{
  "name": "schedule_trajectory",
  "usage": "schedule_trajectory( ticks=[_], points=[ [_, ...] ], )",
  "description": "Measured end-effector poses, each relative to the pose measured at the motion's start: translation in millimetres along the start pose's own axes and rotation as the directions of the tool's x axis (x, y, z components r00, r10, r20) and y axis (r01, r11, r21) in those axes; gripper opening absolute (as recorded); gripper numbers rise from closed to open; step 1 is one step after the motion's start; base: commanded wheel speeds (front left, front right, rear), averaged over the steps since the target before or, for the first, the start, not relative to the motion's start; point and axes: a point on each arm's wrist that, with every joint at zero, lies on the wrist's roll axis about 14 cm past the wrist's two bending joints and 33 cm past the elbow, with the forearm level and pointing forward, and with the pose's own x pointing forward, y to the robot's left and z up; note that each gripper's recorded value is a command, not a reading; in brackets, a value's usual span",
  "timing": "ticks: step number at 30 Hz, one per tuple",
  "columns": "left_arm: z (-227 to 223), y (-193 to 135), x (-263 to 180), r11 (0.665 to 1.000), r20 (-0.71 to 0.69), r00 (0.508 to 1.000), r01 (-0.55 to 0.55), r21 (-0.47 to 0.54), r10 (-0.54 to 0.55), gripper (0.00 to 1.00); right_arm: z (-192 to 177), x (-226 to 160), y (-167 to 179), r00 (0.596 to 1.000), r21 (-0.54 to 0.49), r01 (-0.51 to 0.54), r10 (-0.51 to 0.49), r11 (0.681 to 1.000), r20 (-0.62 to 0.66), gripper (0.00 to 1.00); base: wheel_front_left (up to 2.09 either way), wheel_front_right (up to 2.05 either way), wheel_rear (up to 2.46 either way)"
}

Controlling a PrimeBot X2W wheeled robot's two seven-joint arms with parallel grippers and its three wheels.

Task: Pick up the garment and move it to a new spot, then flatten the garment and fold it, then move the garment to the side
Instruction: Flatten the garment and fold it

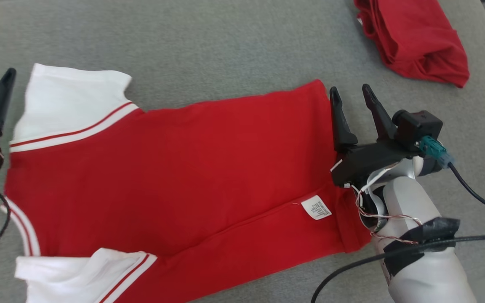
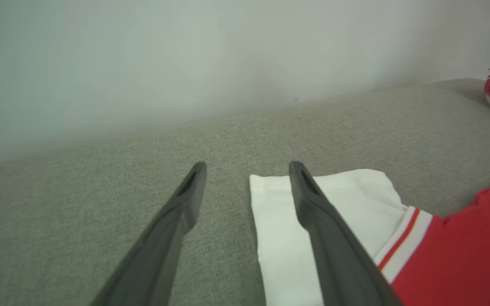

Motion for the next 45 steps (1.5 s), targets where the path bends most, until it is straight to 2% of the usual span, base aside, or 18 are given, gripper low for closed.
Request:
schedule_trajectory(
  ticks=[7, 20, 21, 22, 23, 24, 31, 45],
  points=[
    [-42, -4, 33, 0.999, -0.155, 0.987, 0.042, 0.022, -0.038, 1.0, -10, 2, -9, 1.0, 0.018, 0.014, -0.013, 1.0, -0.028, 1.0, 0.0, 0.0, 0.0],
    [-79, -17, 61, 0.995, -0.304, 0.949, 0.094, 0.041, -0.077, 1.0, -17, -7, -26, 0.998, 0.025, 0.054, -0.053, 0.998, -0.045, 1.0, 0.0, 0.0, 0.0],
    [-80, -18, 62, 0.995, -0.307, 0.949, 0.096, 0.04, -0.08, 0.92, -17, -8, -27, 0.997, 0.027, 0.056, -0.055, 0.998, -0.046, 1.0, 0.0, 0.0, 0.0],
    [-79, -20, 63, 0.994, -0.307, 0.948, 0.1, 0.034, -0.085, 0.92, -17, -8, -27, 0.997, 0.027, 0.057, -0.056, 0.998, -0.047, 1.0, 0.0, 0.0, 0.0],
    [-80, -22, 64, 0.994, -0.311, 0.946, 0.108, 0.036, -0.091, 0.18, -17, -8, -28, 0.997, 0.027, 0.058, -0.057, 0.998, -0.047, 1.0, 0.0, 0.0, 0.0],
    [-82, -24, 63, 0.993, -0.317, 0.943, 0.114, 0.041, -0.096, 0.0, -18, -8, -27, 0.997, 0.027, 0.058, -0.057, 0.998, -0.049, 1.0, 0.0, 0.0, 0.0],
    [-65, -27, 58, 0.987, -0.259, 0.96, 0.136, 0.083, -0.11, 0.0, -27, -3, -20, 0.995, 0.023, 0.037, -0.034, 0.999, -0.095, 1.0, 0.0, 0.0, 0.0],
    [-29, -42, 23, 0.969, -0.099, 0.977, 0.204, 0.14, -0.191, 0.0, -45, 36, -14, 0.967, 0.011, 0.023, -0.019, 1.0, -0.256, 1.0, 0.0, 0.0, 0.0]
  ],
)
